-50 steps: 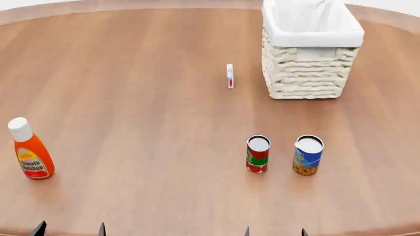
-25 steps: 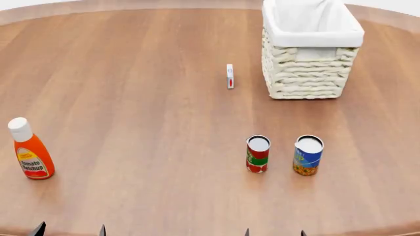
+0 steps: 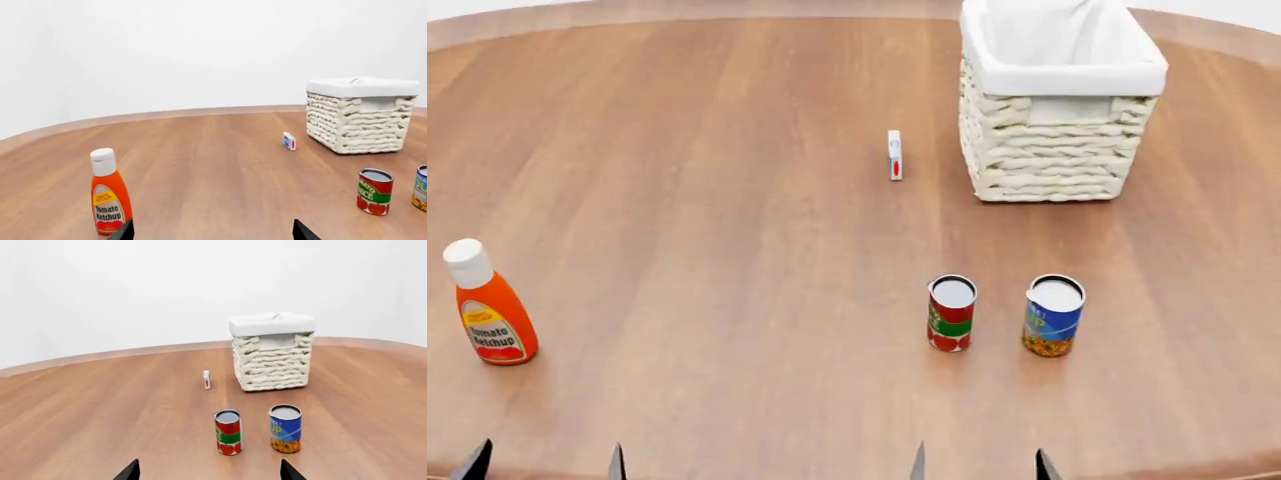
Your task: Pick up the ketchup, and put it in the basket.
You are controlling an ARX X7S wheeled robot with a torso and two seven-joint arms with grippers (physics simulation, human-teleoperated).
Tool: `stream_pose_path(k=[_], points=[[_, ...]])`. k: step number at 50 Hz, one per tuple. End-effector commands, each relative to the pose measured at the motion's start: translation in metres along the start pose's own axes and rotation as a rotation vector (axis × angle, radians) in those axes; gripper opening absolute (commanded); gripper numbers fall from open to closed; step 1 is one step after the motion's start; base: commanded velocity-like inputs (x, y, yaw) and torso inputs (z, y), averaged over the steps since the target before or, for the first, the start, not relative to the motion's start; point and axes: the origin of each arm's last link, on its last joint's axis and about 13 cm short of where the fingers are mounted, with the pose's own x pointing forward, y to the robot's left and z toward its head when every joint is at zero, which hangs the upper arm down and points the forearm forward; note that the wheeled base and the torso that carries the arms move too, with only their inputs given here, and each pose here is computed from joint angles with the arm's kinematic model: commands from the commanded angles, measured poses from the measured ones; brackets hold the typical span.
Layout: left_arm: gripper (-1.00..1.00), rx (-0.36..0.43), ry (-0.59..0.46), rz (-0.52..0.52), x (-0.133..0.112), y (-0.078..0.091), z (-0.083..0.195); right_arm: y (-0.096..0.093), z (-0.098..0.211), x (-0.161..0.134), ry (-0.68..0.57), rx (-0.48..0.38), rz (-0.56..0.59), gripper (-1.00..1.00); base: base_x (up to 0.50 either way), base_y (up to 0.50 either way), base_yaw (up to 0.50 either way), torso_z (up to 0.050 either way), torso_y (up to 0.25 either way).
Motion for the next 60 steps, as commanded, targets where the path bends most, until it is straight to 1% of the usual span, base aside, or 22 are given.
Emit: stream_pose_path(k=[1, 5, 8, 21, 26, 29, 38, 60], points=[[1.00, -0.016, -0.076, 0.013, -0.005, 0.002, 0.017, 0.004, 0.020, -0.009, -0.129, -0.001, 0.000, 1.00, 0.00, 0.00, 0.00, 0.000, 0.000], [1.00, -0.037, -0.097, 0.009, -0.008, 0.002, 0.025, 0.006, 0.023, -0.011, -0.149, -0.010, 0.000, 1.00, 0.00, 0.00, 0.00, 0.000, 0.000], [1.00, -0.037, -0.108, 0.008, -0.009, 0.003, 0.027, 0.005, 0.024, -0.011, -0.158, -0.008, -0.005, 1.00, 0.00, 0.00, 0.00, 0.000, 0.000], [1.00, -0.038, -0.136, 0.011, -0.008, 0.004, 0.032, 0.005, 0.025, -0.011, -0.192, -0.010, -0.026, 1.00, 0.00, 0.00, 0.00, 0.000, 0.000], [1.00, -0.036, -0.149, 0.015, -0.008, 0.004, 0.032, 0.005, 0.026, -0.011, -0.208, -0.024, -0.033, 1.00, 0.00, 0.00, 0.00, 0.000, 0.000], [1.00, -0.041, -0.177, 0.013, -0.010, 0.005, 0.036, 0.005, 0.026, -0.012, -0.207, -0.027, -0.031, 1.00, 0.00, 0.00, 0.00, 0.000, 0.000], [1.00, -0.042, -0.197, 0.002, -0.011, 0.004, 0.035, 0.004, 0.025, -0.011, -0.209, -0.034, -0.032, 1.00, 0.01, 0.00, 0.00, 0.000, 0.000], [1.00, -0.029, -0.193, -0.002, -0.012, 0.004, 0.032, 0.004, 0.023, -0.011, -0.204, -0.037, -0.028, 1.00, 0.49, 0.00, 0.00, 0.000, 0.000]])
